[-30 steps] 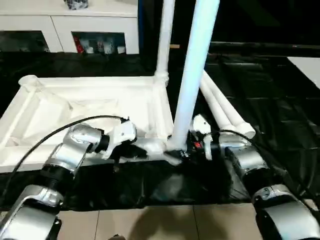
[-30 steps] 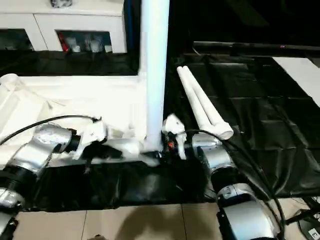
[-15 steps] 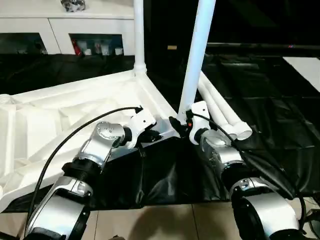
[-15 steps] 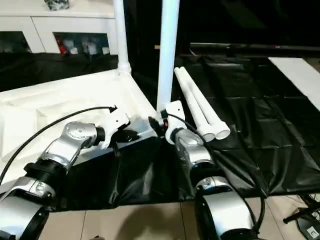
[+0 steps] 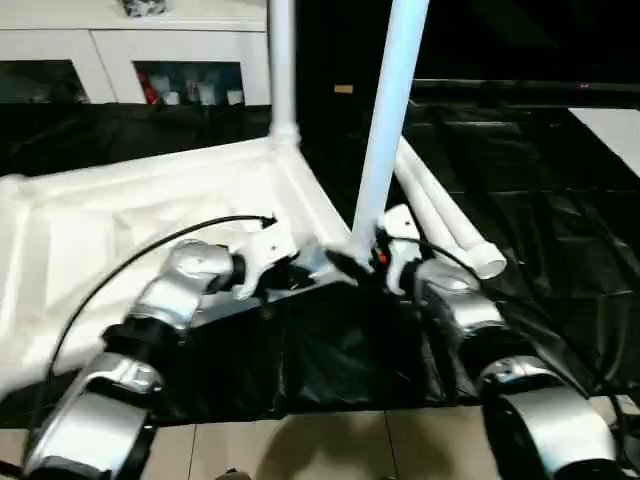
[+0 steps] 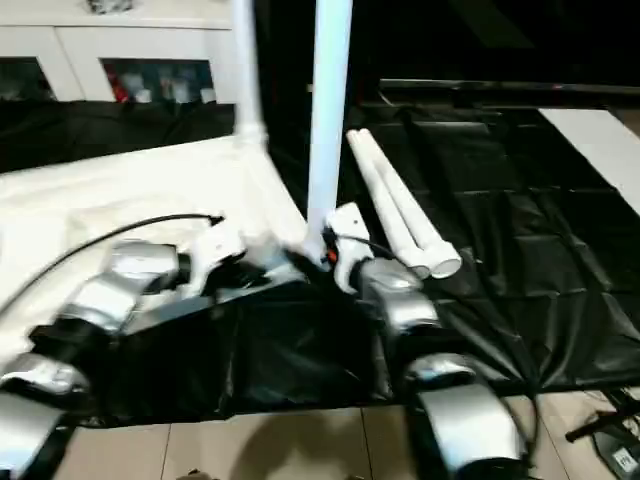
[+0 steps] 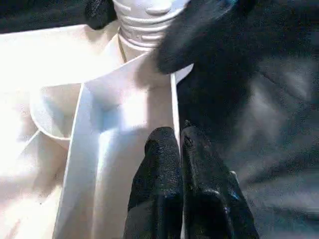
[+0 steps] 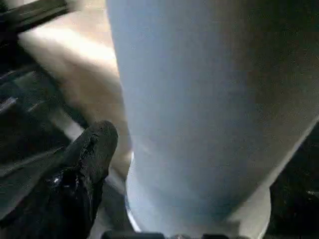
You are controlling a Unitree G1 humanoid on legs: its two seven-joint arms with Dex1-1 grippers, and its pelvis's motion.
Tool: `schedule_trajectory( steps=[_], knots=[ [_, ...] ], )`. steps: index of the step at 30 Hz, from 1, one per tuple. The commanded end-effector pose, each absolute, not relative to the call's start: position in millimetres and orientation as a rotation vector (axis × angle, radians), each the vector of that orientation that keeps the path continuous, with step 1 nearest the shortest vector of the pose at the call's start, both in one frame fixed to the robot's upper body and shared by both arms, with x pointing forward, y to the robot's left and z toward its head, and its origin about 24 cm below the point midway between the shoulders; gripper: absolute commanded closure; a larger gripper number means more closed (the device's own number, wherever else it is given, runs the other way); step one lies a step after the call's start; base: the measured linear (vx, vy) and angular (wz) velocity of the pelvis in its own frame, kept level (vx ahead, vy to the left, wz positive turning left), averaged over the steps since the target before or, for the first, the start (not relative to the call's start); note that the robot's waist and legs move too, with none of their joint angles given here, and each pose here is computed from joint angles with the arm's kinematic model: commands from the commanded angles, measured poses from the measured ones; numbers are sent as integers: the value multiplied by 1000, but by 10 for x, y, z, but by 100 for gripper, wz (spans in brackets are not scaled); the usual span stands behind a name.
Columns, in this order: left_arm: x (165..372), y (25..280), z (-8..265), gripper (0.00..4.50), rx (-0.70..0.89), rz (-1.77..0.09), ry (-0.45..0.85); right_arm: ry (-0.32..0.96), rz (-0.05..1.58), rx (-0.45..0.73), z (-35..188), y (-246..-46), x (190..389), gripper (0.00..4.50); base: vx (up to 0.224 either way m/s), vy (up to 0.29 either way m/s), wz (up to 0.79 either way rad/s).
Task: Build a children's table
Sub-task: Rotate leg to tighten
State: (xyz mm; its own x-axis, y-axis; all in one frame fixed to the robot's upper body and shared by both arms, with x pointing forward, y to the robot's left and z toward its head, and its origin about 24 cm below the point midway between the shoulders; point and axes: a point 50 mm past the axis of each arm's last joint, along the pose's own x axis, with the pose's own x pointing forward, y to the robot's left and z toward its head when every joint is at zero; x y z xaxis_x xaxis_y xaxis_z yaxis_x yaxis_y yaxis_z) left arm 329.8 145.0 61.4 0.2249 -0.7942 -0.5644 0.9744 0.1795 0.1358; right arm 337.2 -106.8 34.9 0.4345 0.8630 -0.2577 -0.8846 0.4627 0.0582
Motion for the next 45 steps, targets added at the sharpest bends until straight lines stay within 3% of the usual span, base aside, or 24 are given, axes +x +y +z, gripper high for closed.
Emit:
schedule_trajectory(
  steps=[1, 6, 18, 22, 23, 25, 27, 29, 32, 38, 39, 41, 45],
  knots=[
    [3222, 1303, 587, 450, 543, -1421, 402, 288, 1249, -109, 327, -961, 3272, 53, 0, 0, 0],
    [3180, 1392, 611, 450, 527, -1493, 428, 357, 1410, -154, 312, -1060, 3183, 68, 0, 0, 0],
    [3150, 1468, 607, 450, 522, -1525, 453, 388, 1446, -114, 287, -1004, 3140, 155, 0, 0, 0],
    [3201, 1441, 606, 450, 503, -1454, 440, 382, 1283, -105, 236, -996, 3214, 170, 0, 0, 0],
    [3282, 1403, 612, 450, 497, -1356, 436, 368, 1097, -131, 202, -989, 3306, 172, 0, 0, 0],
    [3306, 1393, 613, 450, 497, -1327, 437, 371, 1044, -135, 192, -992, 3331, 173, 0, 0, 0],
    [3376, 1279, 613, 450, 477, -1243, 419, 381, 839, -65, 164, -958, 3420, 173, 0, 0, 0],
    [3408, 1195, 613, 450, 464, -1202, 409, 385, 758, -25, 156, -914, 3450, 175, 0, 0, 0],
    [3470, 898, 604, 450, 421, -1111, 380, 403, 602, 34, 151, -726, 3497, 175, 0, 0, 0],
    [3460, 783, 590, 450, 435, -1118, 364, 349, 629, -25, 223, -578, 3513, 175, 0, 0, 0],
    [3458, 786, 588, 450, 439, -1120, 364, 345, 634, -22, 228, -575, 3514, 119, 0, 0, 0],
    [3456, 817, 587, 450, 446, -1126, 366, 334, 649, 8, 251, -579, 3521, 119, 0, 0, 0],
    [3417, 928, 572, 450, 471, -1176, 369, 316, 732, -12, 289, -652, 3528, 69, 0, 0, 0]
  ],
)
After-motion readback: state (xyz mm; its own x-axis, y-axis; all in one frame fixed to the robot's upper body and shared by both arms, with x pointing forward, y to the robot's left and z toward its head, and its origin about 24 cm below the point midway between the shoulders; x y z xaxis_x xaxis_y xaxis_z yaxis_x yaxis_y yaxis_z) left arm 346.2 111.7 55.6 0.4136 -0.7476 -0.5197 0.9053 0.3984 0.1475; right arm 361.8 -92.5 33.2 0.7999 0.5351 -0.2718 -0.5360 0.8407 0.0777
